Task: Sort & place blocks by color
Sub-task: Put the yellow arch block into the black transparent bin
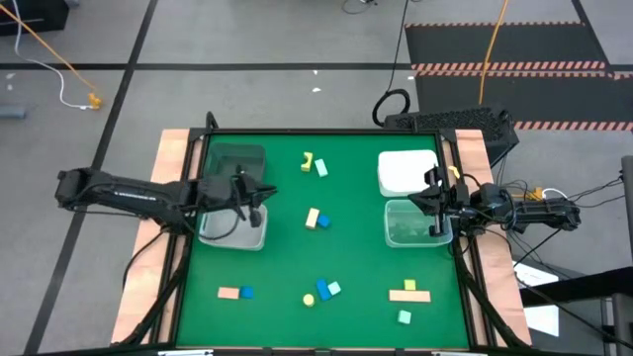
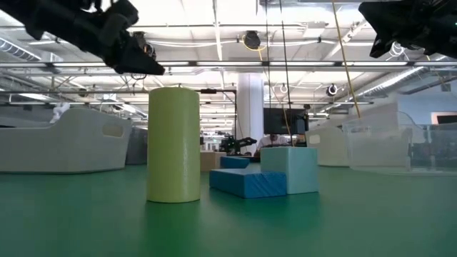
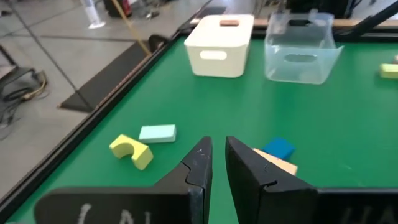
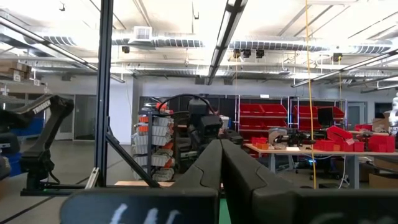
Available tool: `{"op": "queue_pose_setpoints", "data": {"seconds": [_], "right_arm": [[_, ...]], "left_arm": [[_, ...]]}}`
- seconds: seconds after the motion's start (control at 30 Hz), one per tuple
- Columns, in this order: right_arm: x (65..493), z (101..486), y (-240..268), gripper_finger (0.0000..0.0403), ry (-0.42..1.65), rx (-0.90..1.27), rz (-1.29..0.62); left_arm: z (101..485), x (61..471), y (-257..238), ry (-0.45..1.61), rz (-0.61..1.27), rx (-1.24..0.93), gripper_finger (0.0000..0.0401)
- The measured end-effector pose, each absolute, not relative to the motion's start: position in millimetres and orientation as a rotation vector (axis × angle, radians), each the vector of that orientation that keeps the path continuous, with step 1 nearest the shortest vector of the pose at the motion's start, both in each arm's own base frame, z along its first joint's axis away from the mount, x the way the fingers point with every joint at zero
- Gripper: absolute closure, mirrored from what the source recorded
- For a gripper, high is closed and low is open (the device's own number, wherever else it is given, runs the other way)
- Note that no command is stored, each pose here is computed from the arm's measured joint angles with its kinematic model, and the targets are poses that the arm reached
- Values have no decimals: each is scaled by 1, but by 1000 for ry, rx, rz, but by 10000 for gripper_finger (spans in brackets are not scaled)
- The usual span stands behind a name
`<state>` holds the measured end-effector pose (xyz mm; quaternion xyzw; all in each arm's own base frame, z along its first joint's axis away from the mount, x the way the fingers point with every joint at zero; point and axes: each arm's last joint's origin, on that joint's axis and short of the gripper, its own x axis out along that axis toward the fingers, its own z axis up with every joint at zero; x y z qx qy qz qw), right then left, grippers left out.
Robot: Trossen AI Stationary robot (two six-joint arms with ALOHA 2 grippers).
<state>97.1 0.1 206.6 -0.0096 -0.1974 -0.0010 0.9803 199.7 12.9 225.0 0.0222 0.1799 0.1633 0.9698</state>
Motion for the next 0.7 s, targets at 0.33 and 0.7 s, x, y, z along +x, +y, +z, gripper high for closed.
{"op": "queue_pose_setpoints", "data": {"seconds": [0.33,0.7], "right_arm": [[97,206,0,403,-397,-19,-2],[97,207,0,403,-398,-19,-2]], "left_arm": [[217,246,19,476,365,-4,294],[209,293,48,540,464,-118,253]]}}
